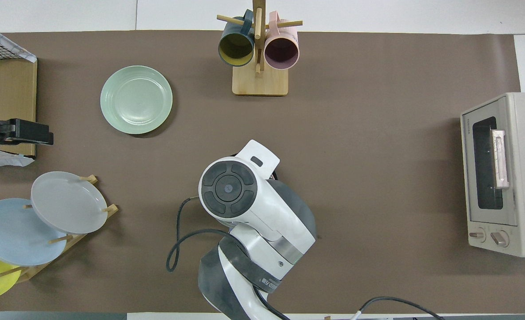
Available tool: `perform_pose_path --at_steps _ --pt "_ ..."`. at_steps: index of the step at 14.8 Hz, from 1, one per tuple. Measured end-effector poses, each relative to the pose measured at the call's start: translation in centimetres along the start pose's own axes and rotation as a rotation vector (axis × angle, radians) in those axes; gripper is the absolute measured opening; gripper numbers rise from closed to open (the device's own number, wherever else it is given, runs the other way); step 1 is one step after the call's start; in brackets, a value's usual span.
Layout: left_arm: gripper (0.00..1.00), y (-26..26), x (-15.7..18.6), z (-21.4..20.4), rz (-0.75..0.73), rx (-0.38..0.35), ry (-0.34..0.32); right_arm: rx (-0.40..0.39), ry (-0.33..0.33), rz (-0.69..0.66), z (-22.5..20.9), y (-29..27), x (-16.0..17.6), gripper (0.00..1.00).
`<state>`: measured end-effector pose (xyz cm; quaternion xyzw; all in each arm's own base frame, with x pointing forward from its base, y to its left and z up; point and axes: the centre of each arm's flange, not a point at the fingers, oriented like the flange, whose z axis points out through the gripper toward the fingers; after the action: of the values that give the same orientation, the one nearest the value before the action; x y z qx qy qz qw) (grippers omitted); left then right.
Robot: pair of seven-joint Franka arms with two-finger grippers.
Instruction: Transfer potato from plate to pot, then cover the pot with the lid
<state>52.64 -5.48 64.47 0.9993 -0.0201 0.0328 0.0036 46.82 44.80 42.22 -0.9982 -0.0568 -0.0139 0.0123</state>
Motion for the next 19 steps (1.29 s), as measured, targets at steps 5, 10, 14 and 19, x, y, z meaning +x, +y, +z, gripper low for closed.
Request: perform_pose_path --at_steps 5,10,14,19 --pt "1.0 -0.3 0.4 -0.1 0.0 0.015 -0.01 -0.009 0.006 0.034 1.0 1.5 1.6 0.65" --pt "1.0 0.1 0.9 0.8 0.01 0.011 -0.027 -0.005 0.015 0.038 1.3 1.7 2.0 0.65" --pt "1.0 0.3 1.1 1.7 0.012 0.013 -0.05 -0.001 0.019 0.033 1.8 1.4 2.0 0.65" --pt "1.0 0.2 1.3 1.9 0.011 0.013 -0.053 -0.016 0.025 0.014 2.1 1.0 1.7 0.65"
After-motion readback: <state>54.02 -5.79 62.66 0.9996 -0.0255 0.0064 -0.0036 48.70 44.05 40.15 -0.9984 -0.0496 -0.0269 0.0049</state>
